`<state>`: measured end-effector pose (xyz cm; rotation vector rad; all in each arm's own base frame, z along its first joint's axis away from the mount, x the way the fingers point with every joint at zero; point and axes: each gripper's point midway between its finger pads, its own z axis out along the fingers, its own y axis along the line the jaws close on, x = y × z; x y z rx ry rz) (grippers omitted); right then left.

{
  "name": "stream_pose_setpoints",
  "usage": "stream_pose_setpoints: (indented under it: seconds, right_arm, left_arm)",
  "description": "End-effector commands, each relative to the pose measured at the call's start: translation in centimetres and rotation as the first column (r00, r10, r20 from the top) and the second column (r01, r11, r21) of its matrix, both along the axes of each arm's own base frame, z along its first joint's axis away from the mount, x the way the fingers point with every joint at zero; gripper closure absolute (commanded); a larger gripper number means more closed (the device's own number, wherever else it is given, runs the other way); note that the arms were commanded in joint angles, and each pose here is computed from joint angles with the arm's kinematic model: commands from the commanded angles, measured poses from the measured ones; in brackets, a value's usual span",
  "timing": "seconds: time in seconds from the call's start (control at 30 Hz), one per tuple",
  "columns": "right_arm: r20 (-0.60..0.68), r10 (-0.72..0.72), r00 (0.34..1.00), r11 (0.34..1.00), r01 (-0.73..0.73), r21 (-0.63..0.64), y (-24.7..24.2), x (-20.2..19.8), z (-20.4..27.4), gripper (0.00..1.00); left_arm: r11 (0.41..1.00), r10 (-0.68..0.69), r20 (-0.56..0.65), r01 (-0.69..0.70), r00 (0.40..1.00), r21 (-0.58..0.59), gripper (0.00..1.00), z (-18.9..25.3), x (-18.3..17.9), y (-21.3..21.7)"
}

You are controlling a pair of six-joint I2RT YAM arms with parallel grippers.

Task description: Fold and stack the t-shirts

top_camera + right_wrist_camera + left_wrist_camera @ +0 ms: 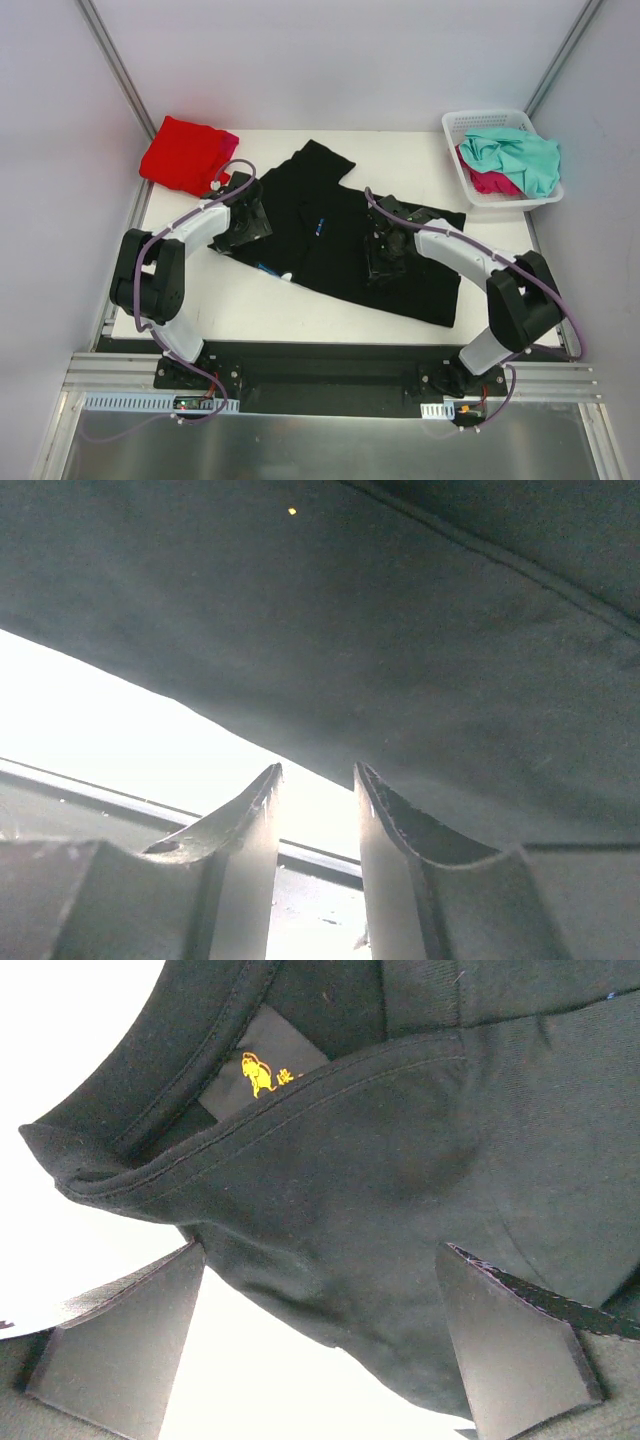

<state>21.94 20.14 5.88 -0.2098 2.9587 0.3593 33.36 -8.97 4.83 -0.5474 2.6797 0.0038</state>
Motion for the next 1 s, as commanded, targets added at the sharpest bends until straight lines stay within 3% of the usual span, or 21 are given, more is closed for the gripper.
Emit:
stream_pose_setpoints:
  seconds: [0.0,0.17,0.33,0.73,0.97]
  right_arm:
    - [0.050,-0.001,0.999,1.000,-0.001,0.024,0.1,-0.3,3.2,0.62]
    - [0.037,-0.072,0.997,0.997,0.073,-0.024,-1.7,-2.4,2.5,0.62]
    - [0.024,-0.164,0.986,0.987,0.163,0.008,-2.6,-2.9,0.2,0.60]
    - [-0.081,-0.332,0.940,0.943,0.330,-0.035,-5.4,0.1,-4.4,0.62]
    - [-0.074,-0.386,0.920,0.922,0.381,-0.064,-7.8,0.6,-4.8,0.62]
  left_arm:
    - [0.998,0.055,-0.013,-0.055,0.998,0.014,0.01,-0.9,-0.8,1.0]
    - [0.998,0.056,-0.013,-0.055,0.998,0.031,0.01,-1.0,-1.1,1.4]
    - [0.998,0.068,-0.024,-0.068,0.997,0.004,0.01,-1.3,-1.9,1.1]
    - [0.999,0.030,-0.061,-0.032,0.998,-0.029,0.01,-2.5,-2.2,1.2]
    - [0.996,0.059,-0.091,-0.066,0.994,-0.068,0.01,-4.1,-3.4,1.8]
